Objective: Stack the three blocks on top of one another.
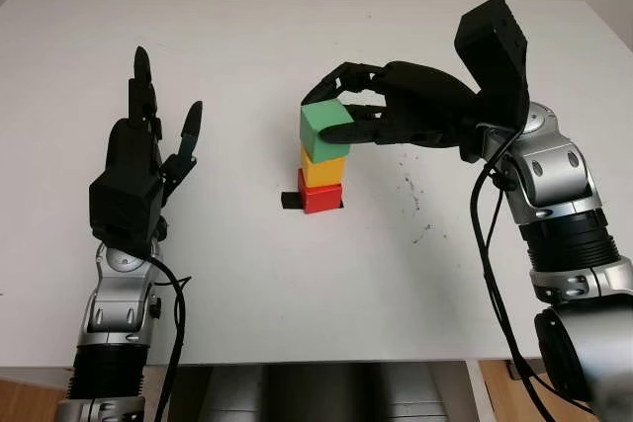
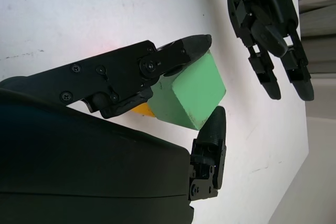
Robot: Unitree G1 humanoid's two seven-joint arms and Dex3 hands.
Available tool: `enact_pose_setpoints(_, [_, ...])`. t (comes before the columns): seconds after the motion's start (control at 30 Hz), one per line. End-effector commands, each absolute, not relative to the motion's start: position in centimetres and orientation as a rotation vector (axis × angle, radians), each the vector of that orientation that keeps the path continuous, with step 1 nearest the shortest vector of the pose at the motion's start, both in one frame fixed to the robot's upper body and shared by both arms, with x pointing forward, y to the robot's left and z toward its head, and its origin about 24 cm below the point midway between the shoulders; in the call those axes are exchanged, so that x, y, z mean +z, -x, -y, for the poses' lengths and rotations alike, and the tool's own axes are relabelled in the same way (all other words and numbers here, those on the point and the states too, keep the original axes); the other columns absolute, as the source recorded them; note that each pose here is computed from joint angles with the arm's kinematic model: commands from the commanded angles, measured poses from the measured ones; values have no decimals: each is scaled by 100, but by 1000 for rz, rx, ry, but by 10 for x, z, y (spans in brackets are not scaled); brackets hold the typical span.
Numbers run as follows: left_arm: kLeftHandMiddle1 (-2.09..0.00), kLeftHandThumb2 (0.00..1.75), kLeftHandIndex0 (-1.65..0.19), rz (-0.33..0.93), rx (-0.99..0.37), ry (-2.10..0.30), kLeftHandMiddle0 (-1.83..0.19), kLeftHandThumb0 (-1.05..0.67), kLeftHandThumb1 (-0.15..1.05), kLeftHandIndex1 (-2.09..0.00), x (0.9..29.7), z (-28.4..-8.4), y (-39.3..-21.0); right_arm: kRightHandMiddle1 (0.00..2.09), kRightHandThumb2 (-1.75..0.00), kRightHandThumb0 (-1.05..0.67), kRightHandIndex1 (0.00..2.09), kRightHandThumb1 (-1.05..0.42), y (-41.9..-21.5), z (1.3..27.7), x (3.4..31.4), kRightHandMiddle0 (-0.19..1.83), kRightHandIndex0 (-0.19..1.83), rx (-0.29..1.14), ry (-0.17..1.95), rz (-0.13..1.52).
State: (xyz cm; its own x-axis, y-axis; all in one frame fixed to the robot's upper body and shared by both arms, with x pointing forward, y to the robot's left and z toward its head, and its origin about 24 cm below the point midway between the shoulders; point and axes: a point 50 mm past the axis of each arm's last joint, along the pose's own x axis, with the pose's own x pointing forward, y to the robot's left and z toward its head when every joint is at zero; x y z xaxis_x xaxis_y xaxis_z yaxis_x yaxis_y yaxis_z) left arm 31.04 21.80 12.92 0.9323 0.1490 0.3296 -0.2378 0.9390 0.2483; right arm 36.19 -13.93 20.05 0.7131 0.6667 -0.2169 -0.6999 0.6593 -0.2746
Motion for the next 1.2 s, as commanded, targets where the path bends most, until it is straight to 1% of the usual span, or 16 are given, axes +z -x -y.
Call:
enact_pose_setpoints(0.0, [-5, 44, 11, 300, 198, -289, 12, -68, 105, -5, 126, -218, -309, 107, -5, -54, 1, -96, -361, 139, 204, -3, 4, 786, 343, -81])
enact_pose_setpoints(0.03, [-5, 44, 11, 300, 198, -290, 12, -67, 105, -5, 125, -218, -309, 100, -5, -55, 2, -96, -361, 139, 204, -4, 3, 791, 343, -77])
enact_pose_setpoints(0.13, [-6, 45, 10, 298, 202, -299, 12, -67, 105, -6, 125, -218, -309, 61, -5, -61, 3, -94, -360, 140, 206, -8, -5, 802, 372, -62])
enact_pose_setpoints(0.17, [-6, 45, 10, 297, 204, -299, 11, -67, 105, -6, 125, -218, -309, 45, -5, -63, 3, -94, -359, 140, 207, -9, -11, 804, 380, -59])
enact_pose_setpoints(0.2, [-6, 45, 9, 296, 205, -299, 11, -68, 105, -6, 125, -217, -309, 36, -5, -65, 2, -93, -359, 140, 207, -10, -14, 803, 382, -58])
enact_pose_setpoints(0.27, [-6, 45, 9, 295, 204, -298, 11, -68, 105, -6, 125, -217, -309, 23, -5, -71, 0, -92, -358, 140, 209, -15, -18, 803, 382, -56])
enact_pose_setpoints(0.4, [-6, 45, 9, 297, 206, -306, 11, -68, 105, -6, 125, -217, -309, 5, -5, -75, 0, -91, -356, 142, 211, -19, -19, 813, 367, -51])
enact_pose_setpoints(0.53, [-5, 45, 10, 292, 201, -297, 11, -69, 105, -6, 124, -218, -309, 0, -5, -77, 0, -91, -352, 148, 215, -19, -19, 831, 320, -16])
enact_pose_setpoints(0.63, [-5, 45, 11, 291, 196, -284, 13, -68, 105, -5, 123, -218, -309, 0, -6, -86, 0, -92, -350, 153, 218, -19, -19, 820, 265, 40])
enact_pose_setpoints(0.67, [-5, 45, 12, 292, 196, -285, 13, -68, 105, -5, 123, -218, -308, 0, -7, -89, 0, -95, -349, 156, 219, -19, -19, 794, 240, 65])
enact_pose_setpoints(0.73, [-5, 45, 12, 291, 198, -288, 13, -68, 105, -5, 123, -218, -309, 0, -20, -95, 0, -103, -346, 159, 218, -19, -19, 719, 212, 126])
enact_pose_setpoints(0.77, [-5, 45, 11, 291, 197, -286, 13, -68, 105, -5, 123, -218, -309, 0, -31, -91, 0, -104, -346, 160, 217, -19, -19, 688, 203, 151])
enact_pose_setpoints(0.8, [-5, 45, 12, 292, 196, -284, 13, -68, 105, -5, 123, -218, -309, 0, -51, -87, 0, -104, -345, 161, 215, -19, -19, 655, 193, 173])
enact_pose_setpoints(0.9, [-5, 46, 12, 289, 196, -276, 13, -67, 105, -5, 122, -217, -309, 0, -69, -82, 0, -105, -346, 164, 207, -19, -19, 542, 164, 202])
enact_pose_setpoints(1.0, [-5, 46, 11, 288, 197, -265, 13, -67, 105, -5, 122, -217, -310, 0, -75, -80, 0, -105, -348, 167, 196, -19, -19, 454, 143, 203])
enact_pose_setpoints(1.17, [-5, 46, 13, 278, 196, -213, 14, -65, 105, -5, 121, -217, -311, 0, -77, -78, 0, -105, -354, 174, 175, -19, -19, 320, 103, 174])
